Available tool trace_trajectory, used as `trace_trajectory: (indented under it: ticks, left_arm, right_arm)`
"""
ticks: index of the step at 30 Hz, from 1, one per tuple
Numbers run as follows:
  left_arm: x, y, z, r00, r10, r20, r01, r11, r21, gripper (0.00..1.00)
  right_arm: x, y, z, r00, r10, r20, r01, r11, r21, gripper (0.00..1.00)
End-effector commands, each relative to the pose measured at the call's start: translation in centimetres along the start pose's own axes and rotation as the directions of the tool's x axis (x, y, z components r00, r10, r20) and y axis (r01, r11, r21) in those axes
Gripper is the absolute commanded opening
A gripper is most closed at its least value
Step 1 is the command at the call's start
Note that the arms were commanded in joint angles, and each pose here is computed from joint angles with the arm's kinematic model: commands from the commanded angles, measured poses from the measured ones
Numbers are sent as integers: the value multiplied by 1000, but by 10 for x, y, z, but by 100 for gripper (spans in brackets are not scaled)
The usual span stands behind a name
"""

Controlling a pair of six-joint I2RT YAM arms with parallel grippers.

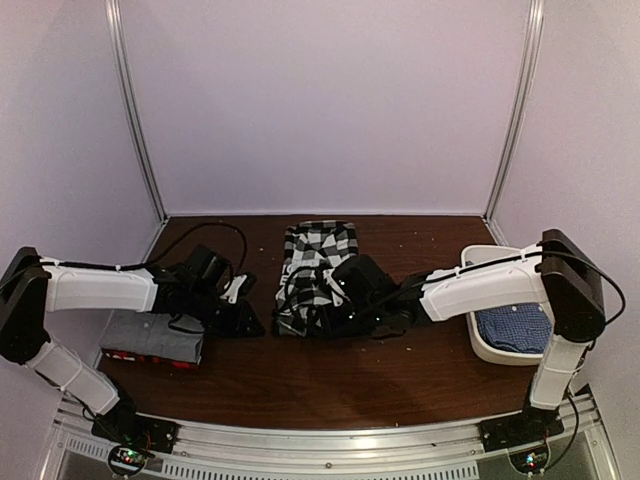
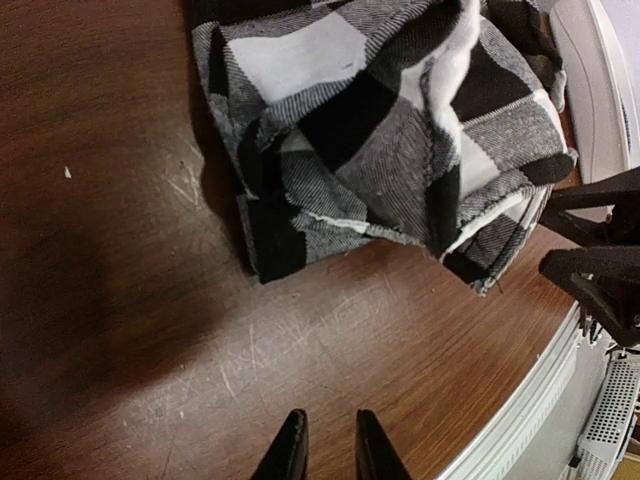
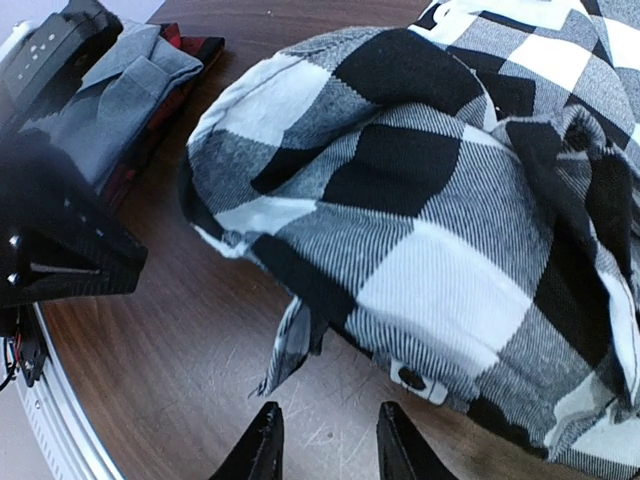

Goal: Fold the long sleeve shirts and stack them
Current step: Adjust the 2/3-rectangle-folded shirt at the center of the board.

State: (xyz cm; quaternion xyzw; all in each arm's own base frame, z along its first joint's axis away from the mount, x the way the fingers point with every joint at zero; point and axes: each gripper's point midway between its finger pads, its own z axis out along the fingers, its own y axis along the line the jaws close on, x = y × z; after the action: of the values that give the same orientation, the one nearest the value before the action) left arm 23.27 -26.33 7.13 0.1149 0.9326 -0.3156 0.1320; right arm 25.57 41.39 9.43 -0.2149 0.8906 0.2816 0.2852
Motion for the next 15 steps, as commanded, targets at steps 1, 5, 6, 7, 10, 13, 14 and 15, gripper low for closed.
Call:
trace_trajectory:
  ticks: [1, 5, 6, 7, 10, 13, 14, 15]
  left_arm:
    - [-22, -13, -9, 995, -2, 100, -2, 999, 35, 17]
    - [-27, -18, -13, 994, 6, 110, -12, 999, 48, 16]
    - [-28, -19, -13, 994, 9, 111, -15, 999, 48, 16]
    - [-28, -19, -14, 994, 11, 113, -17, 999, 47, 16]
    - [-29, -21, -15, 993, 15, 117, -21, 998, 51, 16]
    - [-30, -23, -14, 993, 22, 119, -28, 998, 56, 16]
    - [-32, -24, -14, 992, 26, 121, -33, 998, 59, 16]
    - [-33, -25, -13, 992, 29, 122, -37, 998, 59, 16]
  right_arm:
    - [-17, -12, 16, 1000, 8, 14, -10, 993, 115, 33]
    - [-43, -32, 32, 999, 25, 34, -31, 981, 189, 34]
    - [-51, -37, 36, 999, 32, 40, -39, 979, 199, 34]
    - [-62, -42, 39, 998, 38, 54, -48, 977, 208, 34]
    - [-91, -64, 47, 995, 46, 92, -68, 965, 254, 35]
    - [-116, -86, 60, 993, 59, 105, -86, 958, 272, 37]
    - [-120, -93, 66, 993, 63, 99, -89, 958, 273, 38]
    - [-125, -97, 70, 993, 64, 97, -88, 959, 270, 39]
